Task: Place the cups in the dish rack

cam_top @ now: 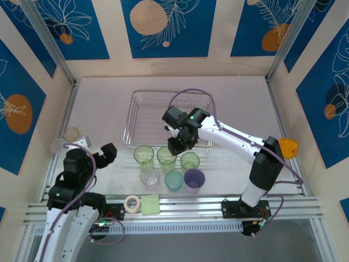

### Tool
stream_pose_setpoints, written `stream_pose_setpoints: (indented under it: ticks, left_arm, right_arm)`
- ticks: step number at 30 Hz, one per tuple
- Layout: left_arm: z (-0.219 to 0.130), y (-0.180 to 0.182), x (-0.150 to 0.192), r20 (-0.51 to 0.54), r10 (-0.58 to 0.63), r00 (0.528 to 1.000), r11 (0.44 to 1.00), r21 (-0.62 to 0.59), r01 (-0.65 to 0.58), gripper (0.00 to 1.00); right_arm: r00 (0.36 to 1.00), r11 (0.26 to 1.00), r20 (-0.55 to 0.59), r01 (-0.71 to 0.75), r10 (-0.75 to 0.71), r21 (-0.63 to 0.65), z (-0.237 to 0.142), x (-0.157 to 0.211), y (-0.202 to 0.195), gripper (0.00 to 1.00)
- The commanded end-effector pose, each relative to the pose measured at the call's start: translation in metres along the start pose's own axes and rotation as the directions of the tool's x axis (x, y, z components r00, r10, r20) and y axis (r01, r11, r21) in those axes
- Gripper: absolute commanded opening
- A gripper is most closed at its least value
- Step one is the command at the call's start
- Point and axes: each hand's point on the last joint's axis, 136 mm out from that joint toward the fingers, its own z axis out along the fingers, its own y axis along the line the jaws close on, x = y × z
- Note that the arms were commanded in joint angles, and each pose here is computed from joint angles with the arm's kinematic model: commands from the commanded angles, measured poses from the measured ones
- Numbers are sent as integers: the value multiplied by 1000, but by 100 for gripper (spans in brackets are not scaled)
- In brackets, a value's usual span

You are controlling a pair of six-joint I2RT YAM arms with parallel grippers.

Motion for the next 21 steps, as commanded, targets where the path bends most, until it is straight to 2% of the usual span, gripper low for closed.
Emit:
stream_pose_setpoints:
  ticks: [1, 15, 21]
  left_arm:
    - [2, -5, -1, 2, -6, 1000, 1000, 24, 6, 100]
    - [-1, -5, -2, 13, -15, 1000, 999, 32, 15, 100]
    - [-1, -4, -2, 14, -16, 1000, 1000, 24, 16, 100]
  right_arm:
    - [1000, 1000, -6, 15, -15, 10, -1, -2, 8, 38]
    - [997, 996, -54, 51, -48, 68, 18, -7, 10, 26]
    - [997, 991, -63, 58, -50, 123, 18, -1, 6, 14]
